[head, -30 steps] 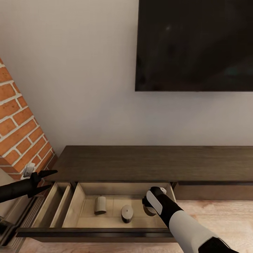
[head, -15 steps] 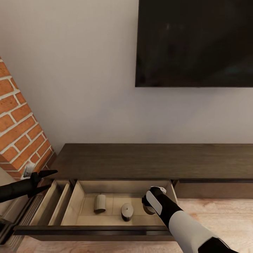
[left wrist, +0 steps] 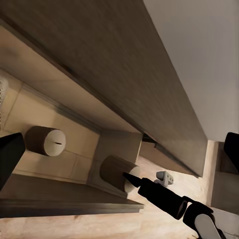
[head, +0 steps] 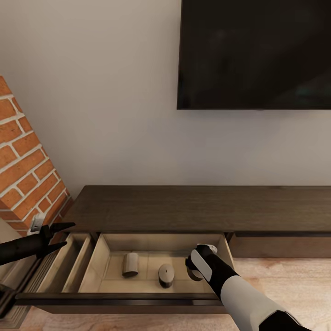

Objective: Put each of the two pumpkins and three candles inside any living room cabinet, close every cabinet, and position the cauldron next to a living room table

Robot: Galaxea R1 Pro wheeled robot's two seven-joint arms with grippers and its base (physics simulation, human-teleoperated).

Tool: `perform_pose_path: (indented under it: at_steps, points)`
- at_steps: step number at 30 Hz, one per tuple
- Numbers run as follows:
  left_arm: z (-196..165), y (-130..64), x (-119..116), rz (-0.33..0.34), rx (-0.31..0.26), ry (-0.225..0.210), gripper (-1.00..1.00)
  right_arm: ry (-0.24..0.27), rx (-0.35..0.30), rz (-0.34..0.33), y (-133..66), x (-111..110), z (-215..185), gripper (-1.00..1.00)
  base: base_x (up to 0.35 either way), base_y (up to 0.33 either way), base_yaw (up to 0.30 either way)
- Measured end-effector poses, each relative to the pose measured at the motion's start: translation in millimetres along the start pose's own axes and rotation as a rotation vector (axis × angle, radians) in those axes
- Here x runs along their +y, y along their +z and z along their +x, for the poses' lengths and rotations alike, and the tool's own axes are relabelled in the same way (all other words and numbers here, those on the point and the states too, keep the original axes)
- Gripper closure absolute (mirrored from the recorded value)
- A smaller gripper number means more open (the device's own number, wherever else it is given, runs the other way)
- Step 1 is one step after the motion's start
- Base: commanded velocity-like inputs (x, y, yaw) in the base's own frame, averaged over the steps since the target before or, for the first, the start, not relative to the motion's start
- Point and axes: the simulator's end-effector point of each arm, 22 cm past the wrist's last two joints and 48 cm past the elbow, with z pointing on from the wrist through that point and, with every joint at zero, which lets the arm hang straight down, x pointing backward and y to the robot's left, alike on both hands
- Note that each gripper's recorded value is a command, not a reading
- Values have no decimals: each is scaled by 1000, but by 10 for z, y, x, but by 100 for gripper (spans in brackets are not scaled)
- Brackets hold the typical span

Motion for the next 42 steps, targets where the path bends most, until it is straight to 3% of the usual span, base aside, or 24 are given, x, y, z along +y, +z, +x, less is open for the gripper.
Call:
perform_pose_path:
  at_steps: [10, 15, 17, 34, 42]
  points:
    - [67, 84, 176, 4, 1, -1, -100, -12, 10, 21, 230, -42, 147, 100, 0, 0, 0]
    - [128, 43, 14, 136, 7, -3, -100, -43, -29, 44, 296, -42, 110, 100, 0, 0, 0]
    - [111, -22, -30, 160, 9, 5, -100, -47, -31, 46, 293, -34, 106, 100, 0, 0, 0]
    - [110, -69, -18, 164, 11, 13, -100, -51, -34, 47, 290, -26, 104, 100, 62, 0, 0]
    - [162, 0, 132, 163, 11, 13, -100, -50, -33, 46, 446, -15, 178, 100, 1, 0, 0]
